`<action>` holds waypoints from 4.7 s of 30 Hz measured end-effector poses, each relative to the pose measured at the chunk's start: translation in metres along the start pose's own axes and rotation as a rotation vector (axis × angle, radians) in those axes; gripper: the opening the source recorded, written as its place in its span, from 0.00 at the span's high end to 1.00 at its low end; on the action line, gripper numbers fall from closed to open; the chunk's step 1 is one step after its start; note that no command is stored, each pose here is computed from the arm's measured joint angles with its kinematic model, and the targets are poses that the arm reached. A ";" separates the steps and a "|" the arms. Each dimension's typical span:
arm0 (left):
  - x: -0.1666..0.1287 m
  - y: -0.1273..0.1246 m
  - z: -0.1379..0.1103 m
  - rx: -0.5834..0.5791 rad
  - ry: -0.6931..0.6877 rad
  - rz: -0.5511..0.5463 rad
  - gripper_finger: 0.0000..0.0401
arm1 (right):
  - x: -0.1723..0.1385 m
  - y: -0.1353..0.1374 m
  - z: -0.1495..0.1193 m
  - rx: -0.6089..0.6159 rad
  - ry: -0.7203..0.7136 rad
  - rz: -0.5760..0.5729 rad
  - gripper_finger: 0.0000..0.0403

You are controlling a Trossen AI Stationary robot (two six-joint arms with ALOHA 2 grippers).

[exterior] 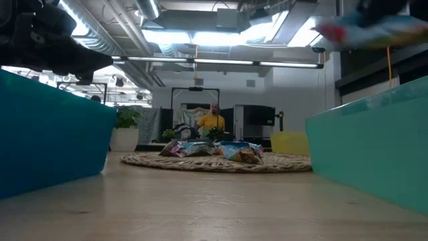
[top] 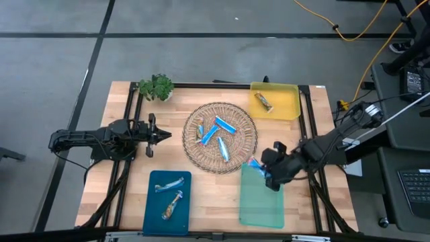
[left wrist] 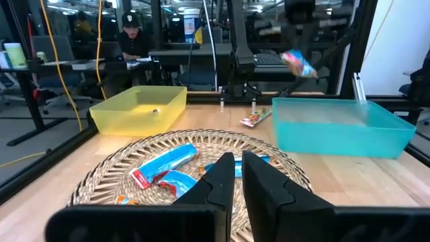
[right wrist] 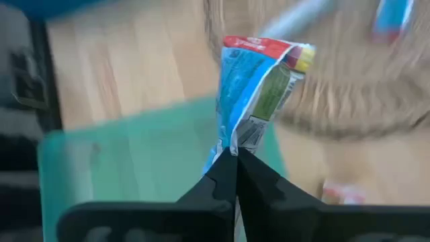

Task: Pick and place Granola Bars by type
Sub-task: Put the red granola bar into the green bin

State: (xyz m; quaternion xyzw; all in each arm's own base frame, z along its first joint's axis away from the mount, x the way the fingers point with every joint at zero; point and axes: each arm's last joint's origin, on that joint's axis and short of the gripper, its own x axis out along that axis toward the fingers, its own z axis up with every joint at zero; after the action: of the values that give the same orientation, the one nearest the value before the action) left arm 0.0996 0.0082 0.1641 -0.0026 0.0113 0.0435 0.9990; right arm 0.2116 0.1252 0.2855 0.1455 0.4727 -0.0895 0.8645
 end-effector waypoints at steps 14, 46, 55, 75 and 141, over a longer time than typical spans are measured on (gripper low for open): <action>0.000 0.000 0.000 0.000 0.000 0.000 0.94 | 0.070 0.003 -0.042 0.024 0.193 -0.059 0.97; 0.000 0.000 0.000 0.000 0.001 0.000 0.94 | 0.097 -0.013 -0.070 0.058 0.243 0.001 0.89; 0.000 0.000 0.000 0.000 0.000 0.000 0.93 | 0.081 0.006 -0.047 0.019 0.181 0.064 0.73; 0.000 0.000 0.000 0.000 0.001 0.000 0.94 | -0.015 0.019 0.009 -0.103 0.235 -0.109 0.74; 0.000 0.000 0.000 0.000 0.001 0.001 0.94 | -0.003 -0.088 -0.099 0.373 0.398 -0.138 0.27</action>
State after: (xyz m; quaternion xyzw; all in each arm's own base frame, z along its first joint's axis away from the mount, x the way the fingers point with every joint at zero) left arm 0.0996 0.0082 0.1640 -0.0026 0.0117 0.0438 0.9990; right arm 0.1057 0.0756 0.2228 0.2841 0.6173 -0.2032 0.7049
